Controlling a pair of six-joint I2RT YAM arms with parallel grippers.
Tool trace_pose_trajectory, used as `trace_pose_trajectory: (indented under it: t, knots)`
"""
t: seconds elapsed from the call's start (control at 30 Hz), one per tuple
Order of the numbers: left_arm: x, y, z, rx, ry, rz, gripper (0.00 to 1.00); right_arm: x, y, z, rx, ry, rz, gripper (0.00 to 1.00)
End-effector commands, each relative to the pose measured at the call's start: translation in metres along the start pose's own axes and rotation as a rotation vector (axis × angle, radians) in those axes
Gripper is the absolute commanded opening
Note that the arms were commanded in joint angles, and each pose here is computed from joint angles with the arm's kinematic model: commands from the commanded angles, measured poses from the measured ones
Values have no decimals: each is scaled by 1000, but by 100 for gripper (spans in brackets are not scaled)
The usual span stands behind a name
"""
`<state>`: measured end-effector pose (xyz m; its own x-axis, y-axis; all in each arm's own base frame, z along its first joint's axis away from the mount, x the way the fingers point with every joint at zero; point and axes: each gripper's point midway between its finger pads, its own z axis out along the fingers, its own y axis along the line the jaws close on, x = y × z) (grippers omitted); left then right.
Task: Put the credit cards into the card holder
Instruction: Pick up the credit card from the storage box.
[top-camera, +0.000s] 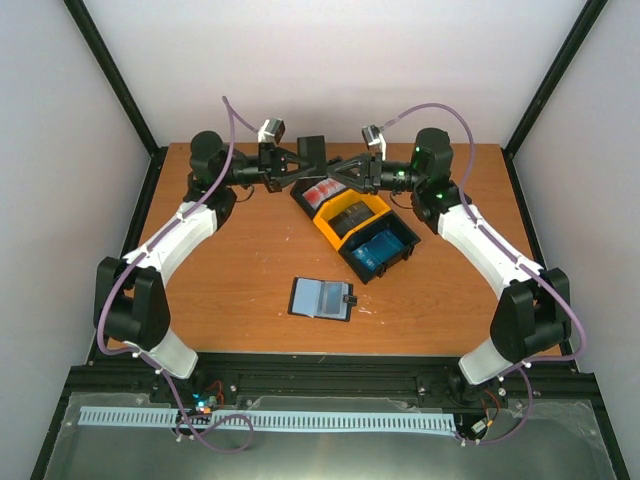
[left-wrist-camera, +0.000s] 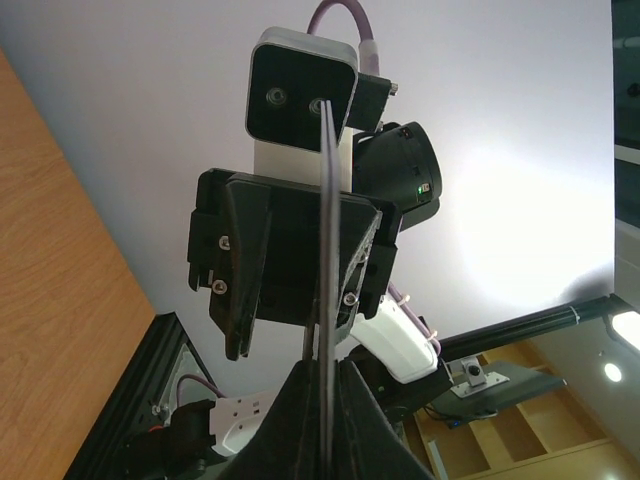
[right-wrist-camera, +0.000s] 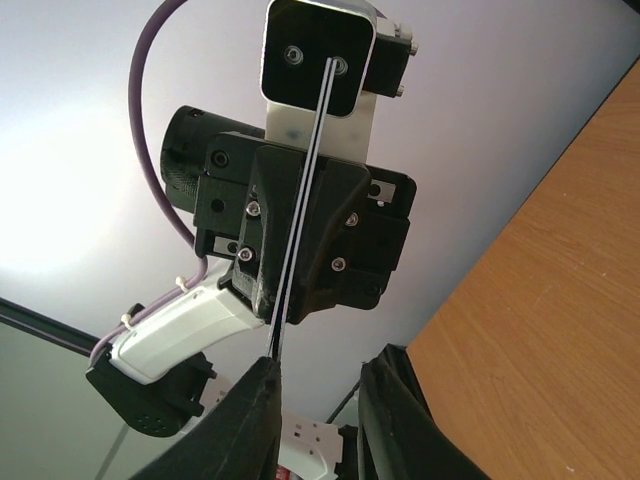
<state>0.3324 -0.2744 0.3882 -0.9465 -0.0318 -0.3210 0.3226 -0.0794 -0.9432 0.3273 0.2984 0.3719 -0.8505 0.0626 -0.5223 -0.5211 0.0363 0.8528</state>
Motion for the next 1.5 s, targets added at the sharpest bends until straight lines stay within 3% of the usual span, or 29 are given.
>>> trace_pose_trajectory:
  t: [0.0,0.4,0.67,0.93,1.03,1.23,1.47]
  knots:
    - [9,-24,4,38,32,93,1,6,-14,13,53,42,19,23]
    - [12,-26,9,28,56,149,1,11,-34,27,164,110,81,18]
    - [13,-19,12,7,72,159,0,11,-35,36,138,142,78,17]
    - [14,-11,13,-30,91,176,0,18,-25,40,70,214,26,27]
    - [15,-7,13,-38,97,168,1,13,-24,41,71,193,32,23]
    - [16,-6,12,-47,86,158,1,0,-7,39,11,109,24,4]
    - [9,-9,-1,-59,36,145,9,-17,2,13,-16,-13,35,3]
